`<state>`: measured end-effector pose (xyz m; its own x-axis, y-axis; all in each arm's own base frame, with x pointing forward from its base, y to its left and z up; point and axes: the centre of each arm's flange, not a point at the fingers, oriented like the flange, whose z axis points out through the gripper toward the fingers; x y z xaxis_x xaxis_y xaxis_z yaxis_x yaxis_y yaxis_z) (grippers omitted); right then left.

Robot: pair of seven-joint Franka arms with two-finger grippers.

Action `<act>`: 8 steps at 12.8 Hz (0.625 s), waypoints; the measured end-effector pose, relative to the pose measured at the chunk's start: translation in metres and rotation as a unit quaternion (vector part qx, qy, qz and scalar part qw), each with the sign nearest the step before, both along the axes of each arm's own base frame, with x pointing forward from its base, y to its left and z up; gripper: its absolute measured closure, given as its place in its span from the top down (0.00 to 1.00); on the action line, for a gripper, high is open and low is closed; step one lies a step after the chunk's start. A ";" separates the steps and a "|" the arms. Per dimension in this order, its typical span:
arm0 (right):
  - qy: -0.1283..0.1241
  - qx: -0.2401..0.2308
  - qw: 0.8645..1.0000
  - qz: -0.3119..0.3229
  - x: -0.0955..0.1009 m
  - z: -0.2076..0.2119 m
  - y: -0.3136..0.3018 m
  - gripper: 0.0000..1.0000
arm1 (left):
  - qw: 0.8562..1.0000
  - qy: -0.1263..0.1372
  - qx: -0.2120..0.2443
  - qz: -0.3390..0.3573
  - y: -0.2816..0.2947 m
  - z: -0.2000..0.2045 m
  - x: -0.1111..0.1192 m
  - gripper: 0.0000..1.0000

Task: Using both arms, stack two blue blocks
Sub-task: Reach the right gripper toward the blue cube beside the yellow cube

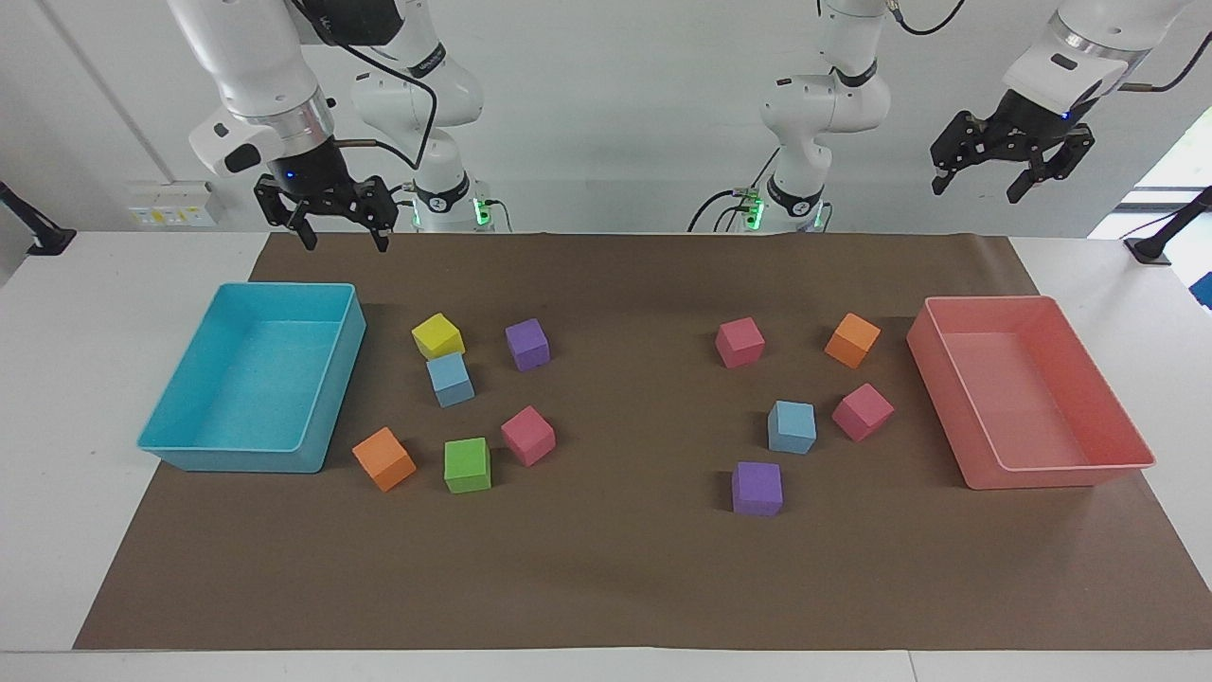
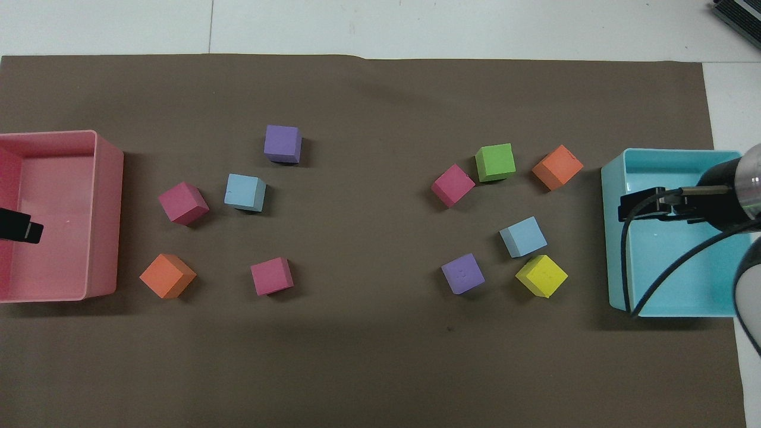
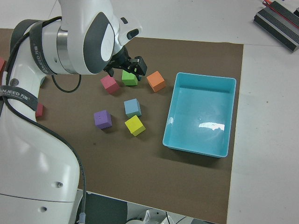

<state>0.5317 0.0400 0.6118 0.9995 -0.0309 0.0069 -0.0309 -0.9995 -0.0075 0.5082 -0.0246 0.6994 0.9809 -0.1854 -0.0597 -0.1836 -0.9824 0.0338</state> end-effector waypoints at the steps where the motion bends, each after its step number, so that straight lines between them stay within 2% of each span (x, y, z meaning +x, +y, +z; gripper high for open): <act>1: 0.000 0.000 1.000 0.017 0.001 -0.008 0.007 1.00 | 1.000 0.000 0.000 0.000 0.000 0.000 0.000 1.00; 4: 0.011 -0.001 0.996 0.087 0.009 -0.033 0.019 1.00 | 1.000 0.000 0.000 0.000 0.000 0.000 0.000 1.00; 8: 0.008 0.001 0.988 0.151 0.027 -0.064 0.035 1.00 | 1.000 0.000 0.000 0.000 0.000 0.000 0.000 1.00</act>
<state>0.5582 0.0753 0.5479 0.9630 0.2693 -0.0084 0.2692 -0.9630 -0.0119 0.5082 -0.0247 0.6994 0.9809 -0.1854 -0.0593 -0.1837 -0.9824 0.0338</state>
